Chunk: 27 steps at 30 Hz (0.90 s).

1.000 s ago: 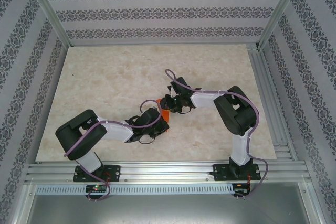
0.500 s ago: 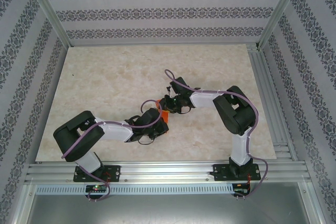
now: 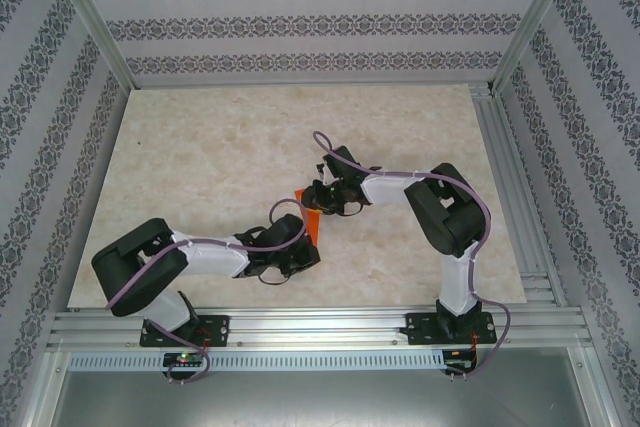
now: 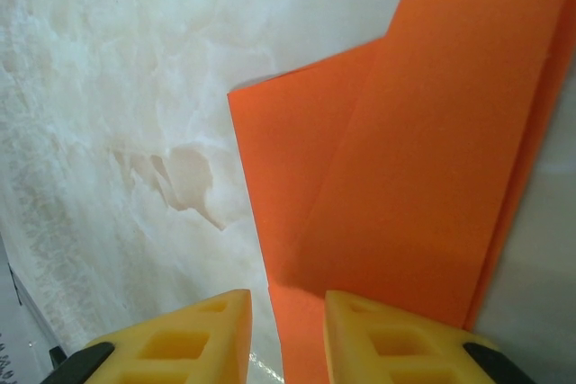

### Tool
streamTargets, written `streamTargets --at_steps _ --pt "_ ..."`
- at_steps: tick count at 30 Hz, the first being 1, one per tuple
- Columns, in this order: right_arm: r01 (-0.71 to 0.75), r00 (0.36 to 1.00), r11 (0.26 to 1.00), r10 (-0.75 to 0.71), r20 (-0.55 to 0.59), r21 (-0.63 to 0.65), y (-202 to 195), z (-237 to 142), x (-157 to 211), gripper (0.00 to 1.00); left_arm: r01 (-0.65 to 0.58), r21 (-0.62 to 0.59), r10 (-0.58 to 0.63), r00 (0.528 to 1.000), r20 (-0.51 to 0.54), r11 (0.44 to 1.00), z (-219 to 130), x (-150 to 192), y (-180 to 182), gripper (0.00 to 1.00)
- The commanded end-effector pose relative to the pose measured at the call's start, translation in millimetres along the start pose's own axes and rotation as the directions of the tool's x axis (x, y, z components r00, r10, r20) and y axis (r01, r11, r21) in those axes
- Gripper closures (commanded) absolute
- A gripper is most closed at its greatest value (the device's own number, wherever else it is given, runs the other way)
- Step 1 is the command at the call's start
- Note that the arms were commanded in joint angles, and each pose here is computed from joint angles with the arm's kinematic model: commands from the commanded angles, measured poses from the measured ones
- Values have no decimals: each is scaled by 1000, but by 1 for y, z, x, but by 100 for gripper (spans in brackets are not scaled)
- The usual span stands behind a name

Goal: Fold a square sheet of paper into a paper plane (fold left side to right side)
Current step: Fold the wing for the fifth time at the center of the table, then move the paper plane to the top-right of the table.

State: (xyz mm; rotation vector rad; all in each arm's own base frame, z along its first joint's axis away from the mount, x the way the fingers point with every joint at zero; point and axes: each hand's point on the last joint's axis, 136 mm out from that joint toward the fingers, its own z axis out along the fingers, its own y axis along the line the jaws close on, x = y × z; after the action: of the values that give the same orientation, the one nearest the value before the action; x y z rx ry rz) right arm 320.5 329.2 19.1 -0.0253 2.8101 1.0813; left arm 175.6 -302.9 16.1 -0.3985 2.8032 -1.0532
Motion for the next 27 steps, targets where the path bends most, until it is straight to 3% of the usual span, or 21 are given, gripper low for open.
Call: streamTargets --at_steps 1,7,12,20,27 --pt "-1 1000 994 -2 31 106 -33 7 -5 71 10 -109 -17 998 -67 994 -12 22 34 100" --pt "52 995 997 -56 83 54 -4 -20 -22 71 -11 -29 13 998 67 1000 -59 -19 10 100" --pt "92 985 991 -105 134 96 6 -54 -31 69 -7 -22 11 986 164 1000 -102 -58 13 100" --pt "178 964 912 -237 119 369 0 -97 -15 59 35 -41 -22 961 274 999 -131 -114 32 98" --pt "236 944 765 -326 44 599 8 -97 15 45 69 -70 -38 927 372 995 -139 -147 44 98"
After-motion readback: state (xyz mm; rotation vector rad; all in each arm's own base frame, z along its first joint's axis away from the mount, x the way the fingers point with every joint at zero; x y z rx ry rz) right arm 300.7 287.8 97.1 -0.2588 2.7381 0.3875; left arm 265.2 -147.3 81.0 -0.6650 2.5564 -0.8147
